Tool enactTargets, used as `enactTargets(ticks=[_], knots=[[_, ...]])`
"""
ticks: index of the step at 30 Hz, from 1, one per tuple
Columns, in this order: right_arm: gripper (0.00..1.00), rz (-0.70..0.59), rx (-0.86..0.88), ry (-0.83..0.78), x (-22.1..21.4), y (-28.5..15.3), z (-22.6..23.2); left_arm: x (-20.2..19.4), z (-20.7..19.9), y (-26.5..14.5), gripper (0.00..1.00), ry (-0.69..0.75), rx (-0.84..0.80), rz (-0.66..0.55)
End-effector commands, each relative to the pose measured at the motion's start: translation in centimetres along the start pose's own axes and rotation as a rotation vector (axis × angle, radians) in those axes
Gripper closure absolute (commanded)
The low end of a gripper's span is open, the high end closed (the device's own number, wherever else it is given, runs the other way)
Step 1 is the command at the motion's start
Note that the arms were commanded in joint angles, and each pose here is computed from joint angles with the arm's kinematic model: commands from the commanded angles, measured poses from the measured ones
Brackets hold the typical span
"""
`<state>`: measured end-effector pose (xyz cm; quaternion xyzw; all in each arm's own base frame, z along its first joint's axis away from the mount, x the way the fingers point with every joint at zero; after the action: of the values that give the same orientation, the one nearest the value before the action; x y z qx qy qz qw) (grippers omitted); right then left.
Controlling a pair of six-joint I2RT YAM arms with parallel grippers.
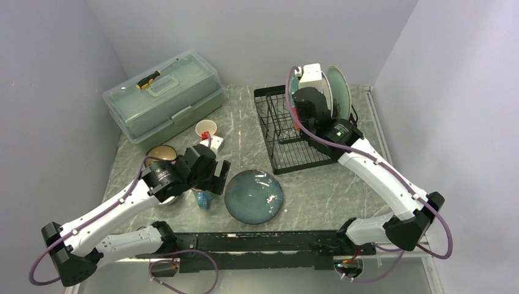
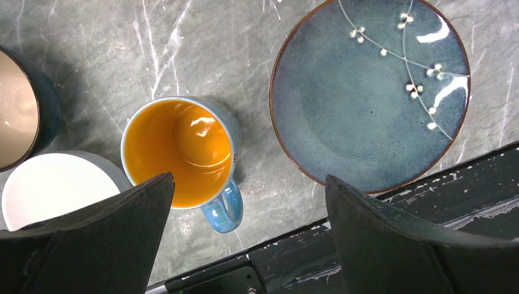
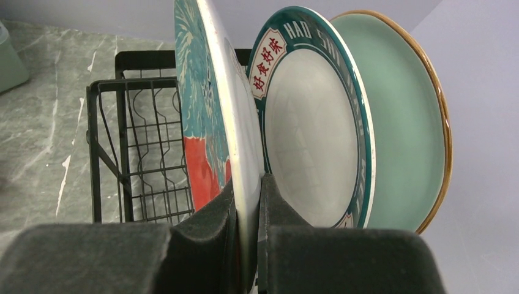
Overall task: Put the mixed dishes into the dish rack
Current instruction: Insert the plate into the dish rack.
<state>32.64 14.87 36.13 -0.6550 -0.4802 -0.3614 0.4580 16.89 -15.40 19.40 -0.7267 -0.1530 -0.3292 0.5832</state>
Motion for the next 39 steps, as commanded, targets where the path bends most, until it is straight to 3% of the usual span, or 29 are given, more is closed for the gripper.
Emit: enactTargets(ticks=[1,11,13,16,20,29,39], knots=[[1.0,-0.096,0.055,0.145,2.2,-1.1,0.4,0.1,0.2,0.0,0.01,-0.001,0.015,-0.004],[0.95,-0.093,0.088,0.17,1.8,-2.0,0.5,0.1,0.2,0.0,0.01,-0.002,0.018,-0.005],[0.87,-0.095,0.09,0.172,1.8,-2.3,0.5,0.1,0.2,0.0,0.0,-0.002,0.017,-0.007],[0.66,-0.099,0.088,0.17,1.7,-2.6,0.4,0.1,0.2,0.0,0.01,-0.003,0.017,-0.007],[0.55,-0.112,0.094,0.178,2.0,-3.1,0.4,0.1,0.3,0.0,0.01,-0.003,0.019,-0.005],[0.46,-0.167,0.111,0.207,4.1,-5.9,-0.7,0.0,0.2,0.0,0.01,-0.004,0.017,-0.003],[0.41,-0.167,0.305,0.314,3.5,-9.6,-0.8,-0.1,0.0,0.2,0.01,-0.003,0.012,0.01]])
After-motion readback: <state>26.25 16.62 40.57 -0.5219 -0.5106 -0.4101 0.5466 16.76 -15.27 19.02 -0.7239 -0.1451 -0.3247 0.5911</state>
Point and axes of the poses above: each gripper's point midway between its finger pads, its own y axis out along the fingers, its own z axis along the line the jaws close on, x = y × z, the point moved 2 cm from there along -y, back along the fingers, and after that the axes turned 5 degrees about -y, right-handed, at the moved point
